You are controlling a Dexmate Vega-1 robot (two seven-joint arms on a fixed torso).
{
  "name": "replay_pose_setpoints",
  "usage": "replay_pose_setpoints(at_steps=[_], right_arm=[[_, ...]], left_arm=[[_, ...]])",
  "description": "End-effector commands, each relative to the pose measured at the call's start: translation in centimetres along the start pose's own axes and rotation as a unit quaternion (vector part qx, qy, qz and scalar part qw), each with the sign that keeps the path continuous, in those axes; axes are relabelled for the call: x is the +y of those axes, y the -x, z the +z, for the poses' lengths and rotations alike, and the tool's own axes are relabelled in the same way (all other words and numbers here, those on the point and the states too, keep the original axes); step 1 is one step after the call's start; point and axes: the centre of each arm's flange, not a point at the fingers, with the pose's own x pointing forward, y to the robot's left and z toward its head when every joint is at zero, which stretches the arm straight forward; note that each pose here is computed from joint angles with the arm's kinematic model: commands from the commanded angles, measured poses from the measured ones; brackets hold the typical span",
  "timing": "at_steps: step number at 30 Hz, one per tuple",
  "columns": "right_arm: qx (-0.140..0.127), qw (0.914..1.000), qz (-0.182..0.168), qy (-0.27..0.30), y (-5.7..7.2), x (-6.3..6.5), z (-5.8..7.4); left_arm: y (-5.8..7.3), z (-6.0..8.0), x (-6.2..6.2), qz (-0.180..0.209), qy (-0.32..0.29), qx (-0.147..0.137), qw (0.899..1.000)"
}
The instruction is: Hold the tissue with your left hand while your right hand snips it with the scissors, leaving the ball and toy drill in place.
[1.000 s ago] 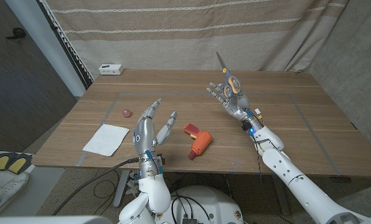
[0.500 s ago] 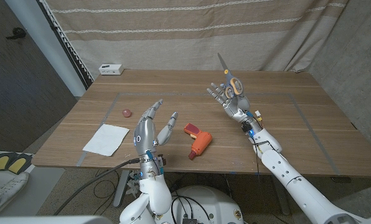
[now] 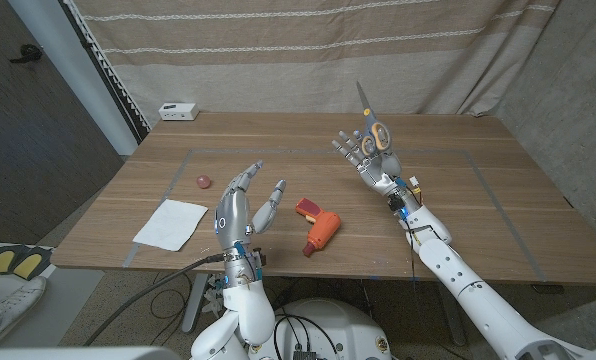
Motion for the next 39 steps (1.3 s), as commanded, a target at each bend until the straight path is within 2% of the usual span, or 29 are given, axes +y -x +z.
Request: replay_pose_setpoints(at_steps=[1,9,31,39], right_arm=[[0.011,0.9998,0.013,0.011,-0.5,0.1,0.0],[0.018,0.999,0.022,0.035,-0.6,0.3,0.5],[0.004,0.998,0.025,0.057,-0.3,0.6,1.7],[0.008,0.9964,0.036,0.077,-0.5,0.9,1.9]], left_arm=[[0.1,-0.5,-0.1,-0.003,0.002,0.002,1.0],[-0.1,-0.3,-0.1,-0.002,0.003,-0.001,1.0],[0.4,0.0,-0.4,-0.009,0.007,-0.003,1.0],[0.5,0.0,-0.4,-0.01,0.005,-0.003,1.0]])
